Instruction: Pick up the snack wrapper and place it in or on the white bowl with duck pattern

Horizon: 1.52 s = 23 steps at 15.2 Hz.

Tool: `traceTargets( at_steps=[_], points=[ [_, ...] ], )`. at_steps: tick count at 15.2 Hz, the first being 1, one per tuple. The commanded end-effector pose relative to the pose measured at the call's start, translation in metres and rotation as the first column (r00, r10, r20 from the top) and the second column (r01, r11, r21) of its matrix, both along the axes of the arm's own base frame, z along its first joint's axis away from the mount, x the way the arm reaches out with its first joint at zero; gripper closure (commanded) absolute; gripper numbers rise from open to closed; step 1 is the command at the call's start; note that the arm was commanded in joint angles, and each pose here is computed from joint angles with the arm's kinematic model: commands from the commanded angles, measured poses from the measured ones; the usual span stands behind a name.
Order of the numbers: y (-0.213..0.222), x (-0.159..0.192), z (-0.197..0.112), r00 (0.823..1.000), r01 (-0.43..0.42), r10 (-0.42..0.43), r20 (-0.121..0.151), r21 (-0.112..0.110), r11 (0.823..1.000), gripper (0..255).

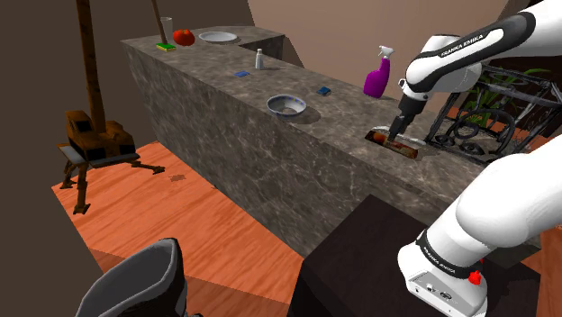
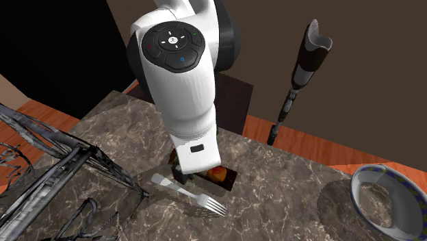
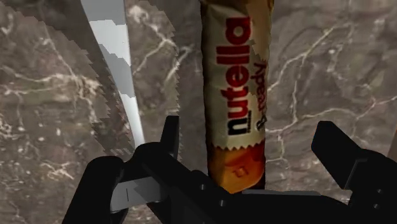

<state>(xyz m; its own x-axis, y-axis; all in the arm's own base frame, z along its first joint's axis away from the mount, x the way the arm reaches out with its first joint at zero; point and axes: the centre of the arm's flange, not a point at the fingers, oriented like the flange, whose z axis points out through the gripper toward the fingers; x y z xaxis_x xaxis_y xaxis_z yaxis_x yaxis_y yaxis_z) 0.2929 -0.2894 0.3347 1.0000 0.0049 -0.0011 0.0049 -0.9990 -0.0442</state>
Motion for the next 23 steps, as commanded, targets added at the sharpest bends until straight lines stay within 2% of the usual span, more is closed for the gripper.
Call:
traceTargets(
  at_steps=[1, 5, 13, 14, 23],
  points=[
    [-0.002, 0.000, -0.011, 1.000, 0.000, 0.000, 0.000, -0.001, 1.000, 0],
    [-0.001, 0.000, -0.035, 1.000, 0.000, 0.000, 0.000, -0.001, 1.000, 0],
    [-0.001, 0.000, -0.035, 1.000, 0.000, 0.000, 0.000, -0.001, 1.000, 0],
    [-0.001, 0.000, -0.035, 1.000, 0.000, 0.000, 0.000, -0.001, 1.000, 255],
    [-0.001, 0.000, -0.035, 1.000, 0.000, 0.000, 0.000, -0.001, 1.000, 255]
  ],
)
